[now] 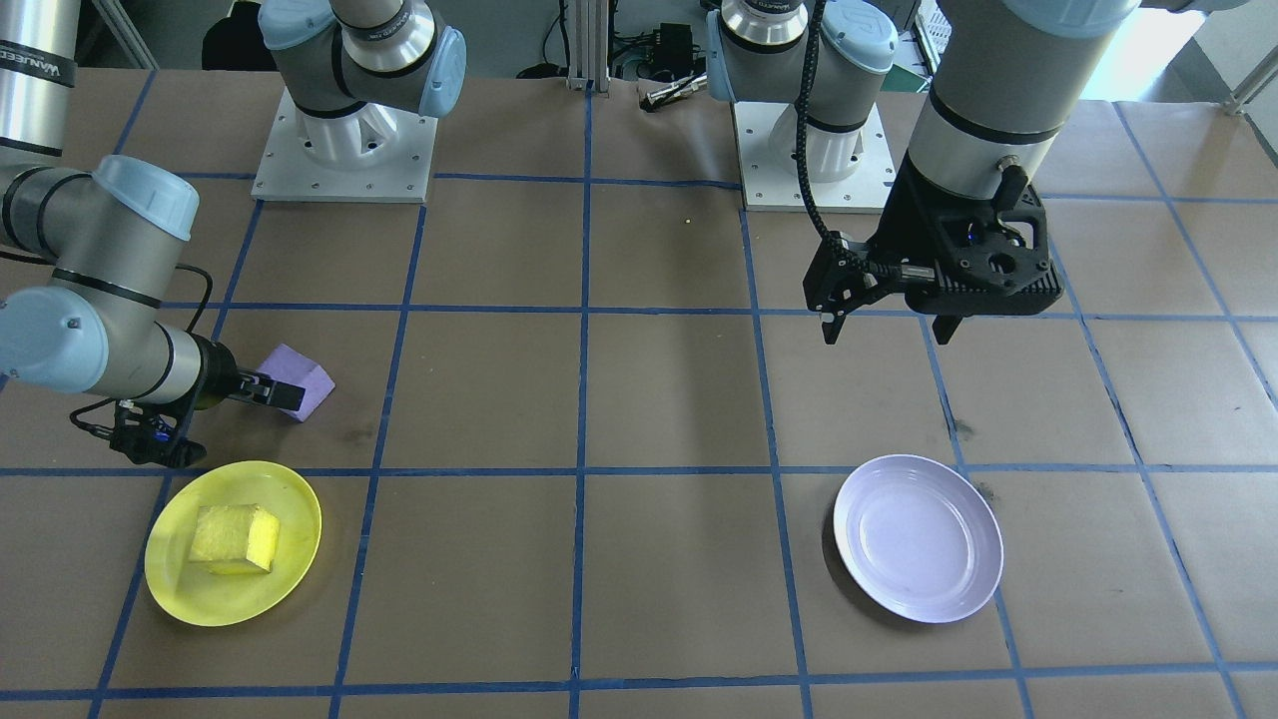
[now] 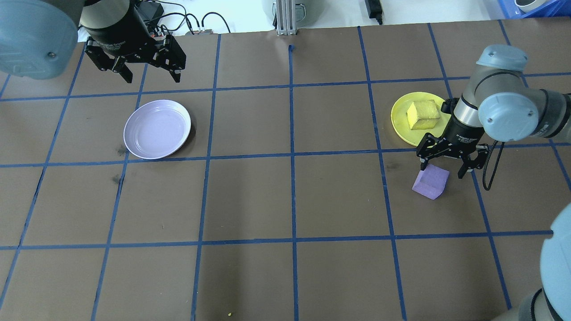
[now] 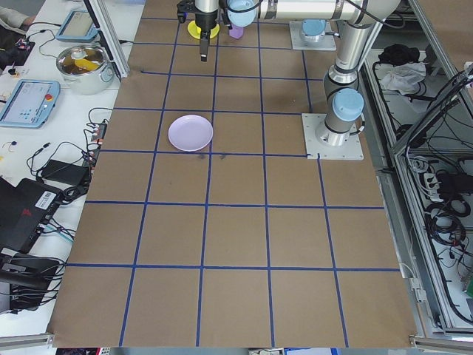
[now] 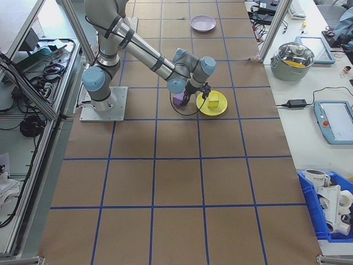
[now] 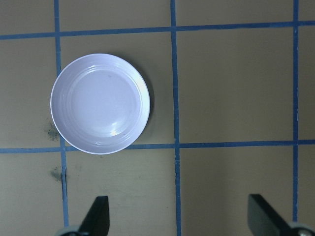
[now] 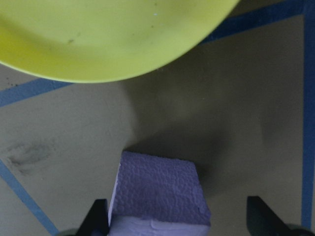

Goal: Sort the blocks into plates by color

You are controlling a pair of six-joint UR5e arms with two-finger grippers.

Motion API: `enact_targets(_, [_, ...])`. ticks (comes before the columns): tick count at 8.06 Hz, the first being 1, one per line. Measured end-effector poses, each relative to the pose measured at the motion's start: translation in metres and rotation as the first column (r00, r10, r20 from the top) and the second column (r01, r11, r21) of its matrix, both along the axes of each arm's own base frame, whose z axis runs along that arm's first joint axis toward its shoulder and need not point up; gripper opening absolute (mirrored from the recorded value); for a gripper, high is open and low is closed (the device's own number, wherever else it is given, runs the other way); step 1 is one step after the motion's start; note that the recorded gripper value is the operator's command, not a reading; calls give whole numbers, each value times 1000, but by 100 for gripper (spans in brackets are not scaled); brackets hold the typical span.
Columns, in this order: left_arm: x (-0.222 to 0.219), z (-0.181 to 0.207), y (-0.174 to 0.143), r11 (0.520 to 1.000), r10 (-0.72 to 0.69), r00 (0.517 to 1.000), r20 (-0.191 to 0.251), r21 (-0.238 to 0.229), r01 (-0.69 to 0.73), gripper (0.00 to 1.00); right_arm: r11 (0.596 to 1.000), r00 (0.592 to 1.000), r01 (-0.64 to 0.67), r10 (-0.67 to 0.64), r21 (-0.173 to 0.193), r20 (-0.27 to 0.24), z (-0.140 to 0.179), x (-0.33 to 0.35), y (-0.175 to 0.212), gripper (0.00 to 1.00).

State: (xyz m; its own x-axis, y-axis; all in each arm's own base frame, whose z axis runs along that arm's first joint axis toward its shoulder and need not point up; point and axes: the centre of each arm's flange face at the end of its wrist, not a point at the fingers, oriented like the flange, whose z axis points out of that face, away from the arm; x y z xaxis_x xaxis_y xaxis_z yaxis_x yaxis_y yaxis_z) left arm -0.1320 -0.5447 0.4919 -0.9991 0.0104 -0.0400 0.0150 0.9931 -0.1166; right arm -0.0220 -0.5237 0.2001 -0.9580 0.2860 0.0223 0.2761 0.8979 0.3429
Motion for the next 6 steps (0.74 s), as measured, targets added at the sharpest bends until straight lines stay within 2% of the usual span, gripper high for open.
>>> enact_targets(1, [0, 0, 0, 1000, 0, 1000, 0, 0, 0, 100, 999, 999, 52, -52, 5, 15, -3, 2, 5, 98])
enact_targets(2, [0, 0, 0, 1000, 0, 1000, 0, 0, 0, 100, 996, 996, 84, -84, 8, 27, -4, 4, 6, 82])
enact_targets(4, [0, 0, 0, 1000, 0, 1000, 0, 0, 0, 100, 995, 994, 102, -102, 12, 35, -6, 5, 7, 37])
enact_targets(6, [0, -1, 0, 1000, 0, 1000, -1, 1, 0, 100, 994, 993, 109, -110, 17, 37, -6, 5, 8, 38])
